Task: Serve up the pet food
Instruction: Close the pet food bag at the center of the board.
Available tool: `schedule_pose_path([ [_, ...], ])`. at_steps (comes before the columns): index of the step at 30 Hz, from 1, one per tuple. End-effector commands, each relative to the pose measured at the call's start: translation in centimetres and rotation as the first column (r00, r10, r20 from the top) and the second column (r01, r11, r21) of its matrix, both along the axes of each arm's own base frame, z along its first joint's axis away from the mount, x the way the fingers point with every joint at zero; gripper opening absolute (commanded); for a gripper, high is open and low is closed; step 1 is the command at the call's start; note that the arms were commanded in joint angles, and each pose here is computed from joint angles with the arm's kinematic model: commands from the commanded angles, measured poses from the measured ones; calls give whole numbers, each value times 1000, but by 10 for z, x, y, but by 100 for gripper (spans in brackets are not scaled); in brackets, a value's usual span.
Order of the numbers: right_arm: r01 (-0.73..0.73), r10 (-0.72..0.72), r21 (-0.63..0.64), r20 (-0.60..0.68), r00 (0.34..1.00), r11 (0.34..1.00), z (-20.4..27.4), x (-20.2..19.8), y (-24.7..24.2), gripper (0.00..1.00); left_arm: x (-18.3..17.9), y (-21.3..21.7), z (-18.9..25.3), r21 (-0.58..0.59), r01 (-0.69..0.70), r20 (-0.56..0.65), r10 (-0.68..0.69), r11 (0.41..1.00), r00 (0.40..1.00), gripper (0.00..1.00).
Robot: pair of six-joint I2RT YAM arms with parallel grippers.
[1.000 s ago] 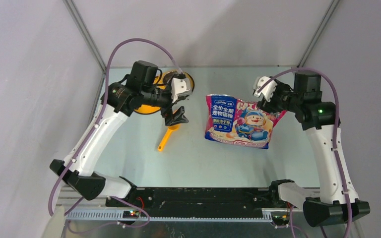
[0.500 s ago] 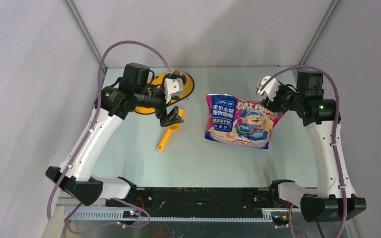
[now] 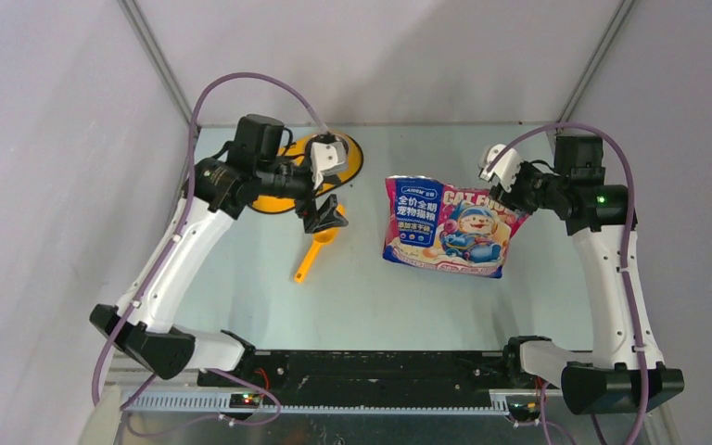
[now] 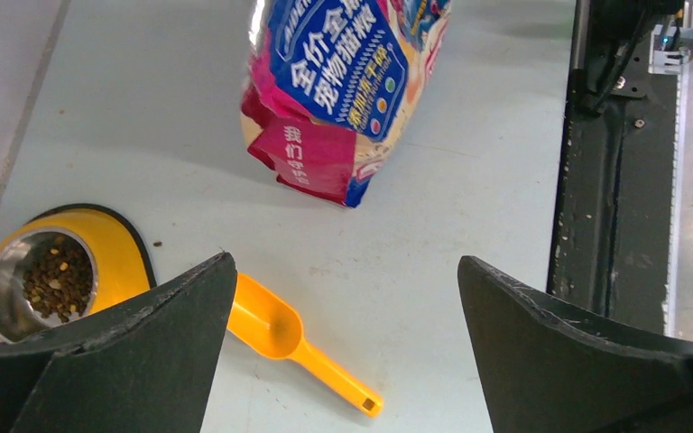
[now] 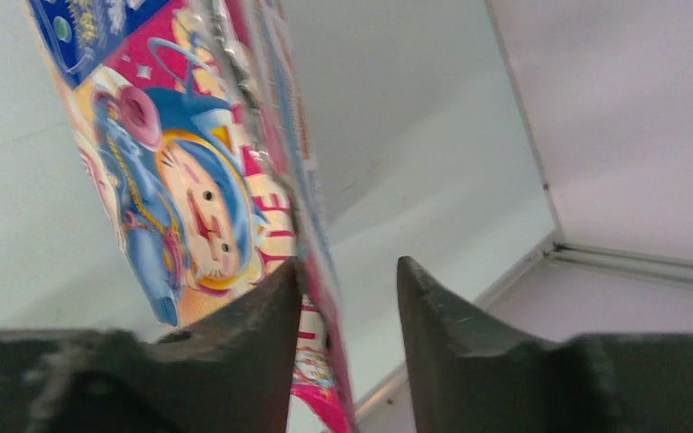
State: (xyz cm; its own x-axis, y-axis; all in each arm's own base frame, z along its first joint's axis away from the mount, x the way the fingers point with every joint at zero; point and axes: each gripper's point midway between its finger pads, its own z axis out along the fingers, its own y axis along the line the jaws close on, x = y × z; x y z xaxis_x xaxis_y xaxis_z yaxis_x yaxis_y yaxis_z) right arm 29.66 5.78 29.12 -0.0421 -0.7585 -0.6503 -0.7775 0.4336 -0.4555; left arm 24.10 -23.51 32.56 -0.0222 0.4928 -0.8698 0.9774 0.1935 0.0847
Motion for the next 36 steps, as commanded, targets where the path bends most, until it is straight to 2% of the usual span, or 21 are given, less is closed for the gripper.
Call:
schedule_pose_path([
  [1, 27, -28, 13, 114, 993, 1000, 35, 6, -3, 54, 17, -25, 26, -53, 40, 79, -36, 998, 996, 100],
  [2, 23, -26, 21, 122, 992, 1000, 37, 3, -3, 60, 18, -35, 22, -39, 63, 74, -60, 997, 995, 100],
  [3, 22, -25, 25, 126, 992, 999, 38, 1, -2, 62, 21, -40, 31, -37, 74, 113, -69, 997, 991, 100],
  [4, 26, -29, 31, 134, 991, 999, 39, -2, -2, 63, 20, -54, 24, -18, 105, 98, -103, 994, 990, 100],
  [7, 66, -72, 49, 143, 987, 997, 43, -8, -11, 64, 20, -82, 40, -15, 172, 147, -168, 985, 975, 100],
  [10, 84, -96, 82, 157, 983, 993, 49, -17, -13, 64, 22, -116, 34, 4, 236, 140, -234, 972, 962, 100],
  [16, 115, -138, 150, 154, 978, 982, 51, -34, -17, 64, 31, -162, 40, -36, 304, 149, -296, 952, 944, 100],
  [25, 130, -166, 227, 143, 976, 965, 58, -50, -15, 64, 31, -209, 8, 29, 338, 165, -338, 941, 927, 97],
  [29, 109, -145, 245, 131, 981, 963, 60, -59, -9, 64, 41, -217, -2, 39, 306, 164, -309, 951, 937, 89],
  [36, 89, -123, 259, 118, 985, 962, 59, -66, -3, 64, 52, -224, -9, 52, 265, 179, -270, 963, 946, 52],
])
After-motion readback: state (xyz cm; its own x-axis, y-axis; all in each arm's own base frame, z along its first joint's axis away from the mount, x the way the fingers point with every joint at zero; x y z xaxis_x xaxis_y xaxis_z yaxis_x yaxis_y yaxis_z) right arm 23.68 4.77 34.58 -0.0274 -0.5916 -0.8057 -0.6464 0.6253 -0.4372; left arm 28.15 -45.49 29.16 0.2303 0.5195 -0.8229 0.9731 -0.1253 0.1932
